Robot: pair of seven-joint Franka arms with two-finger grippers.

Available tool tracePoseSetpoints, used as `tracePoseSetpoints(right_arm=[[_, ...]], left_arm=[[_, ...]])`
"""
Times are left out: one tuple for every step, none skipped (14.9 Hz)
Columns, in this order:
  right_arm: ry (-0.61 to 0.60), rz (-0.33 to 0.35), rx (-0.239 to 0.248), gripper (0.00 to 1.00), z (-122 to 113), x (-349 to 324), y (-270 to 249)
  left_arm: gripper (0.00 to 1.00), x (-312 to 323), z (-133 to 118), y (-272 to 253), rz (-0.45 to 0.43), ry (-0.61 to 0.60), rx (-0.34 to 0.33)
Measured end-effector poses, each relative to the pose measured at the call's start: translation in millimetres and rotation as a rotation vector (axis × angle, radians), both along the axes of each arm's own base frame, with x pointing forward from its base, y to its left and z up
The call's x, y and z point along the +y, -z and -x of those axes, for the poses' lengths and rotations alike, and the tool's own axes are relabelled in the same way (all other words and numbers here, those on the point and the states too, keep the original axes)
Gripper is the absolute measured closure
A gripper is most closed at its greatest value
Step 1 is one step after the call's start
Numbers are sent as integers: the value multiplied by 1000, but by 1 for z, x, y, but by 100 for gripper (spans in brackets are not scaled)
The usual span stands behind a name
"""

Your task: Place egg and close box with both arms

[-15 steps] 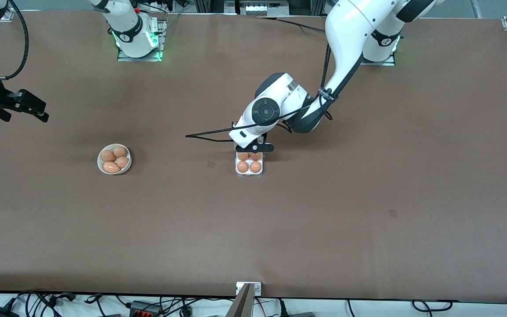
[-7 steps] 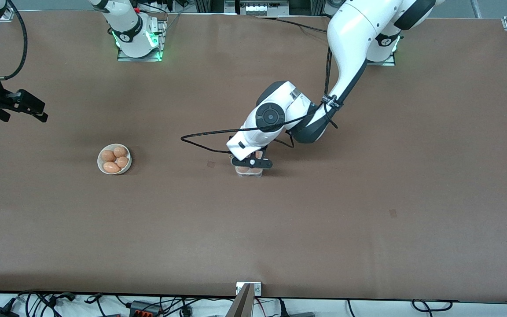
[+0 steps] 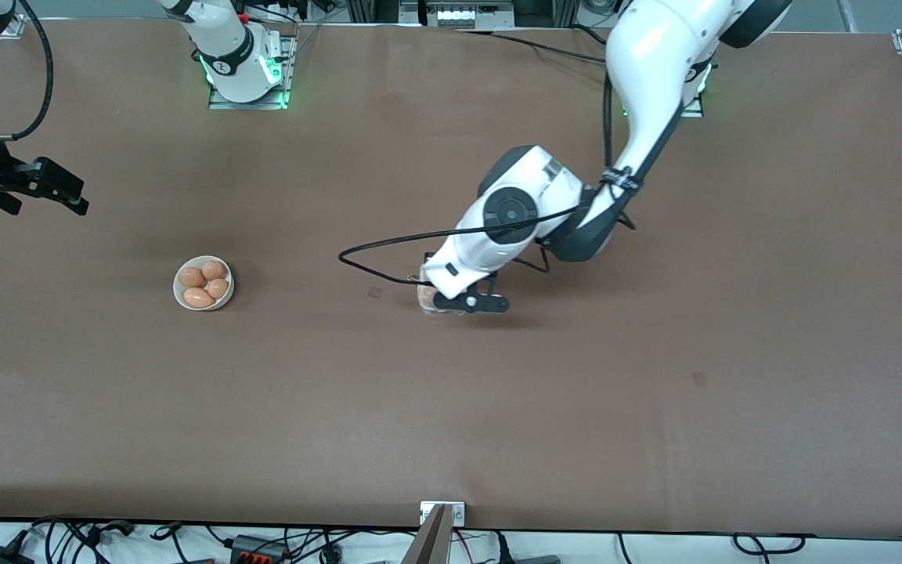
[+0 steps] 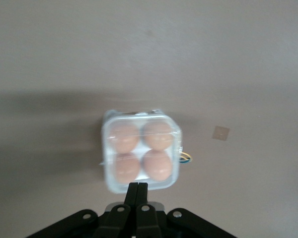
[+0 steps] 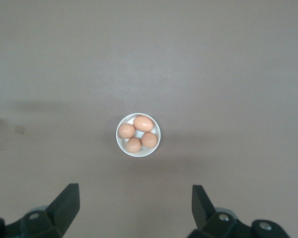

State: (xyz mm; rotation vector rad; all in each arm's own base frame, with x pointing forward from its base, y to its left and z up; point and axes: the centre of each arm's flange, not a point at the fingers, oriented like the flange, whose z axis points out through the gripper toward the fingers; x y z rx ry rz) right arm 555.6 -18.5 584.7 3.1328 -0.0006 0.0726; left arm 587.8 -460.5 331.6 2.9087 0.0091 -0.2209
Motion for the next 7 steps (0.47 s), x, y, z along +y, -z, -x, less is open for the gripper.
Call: tracePoseSetpoints(right_arm=[[1, 0, 6, 0, 1, -1, 0], [2, 0, 11, 0, 2, -1, -1], [3, 0, 16, 0, 4, -2, -2], [5, 0, 18, 0, 5, -2, -3], [5, 0, 21, 0, 6, -3, -4], [5, -1, 24, 0, 7, -3, -4], [4, -1, 28, 0, 7, -2, -3]], left_arm=[[99, 12, -4, -15, -18, 1, 1], [99, 26, -9, -33, -33, -1, -5], [99, 44, -15, -54, -43, 4, -15], [99, 67, -23, -77, -43, 16, -32], [99, 92, -31, -99, -43, 26, -46], [99, 118, -38, -119, -47, 25, -54], [99, 143, -43, -138, -51, 12, -62]])
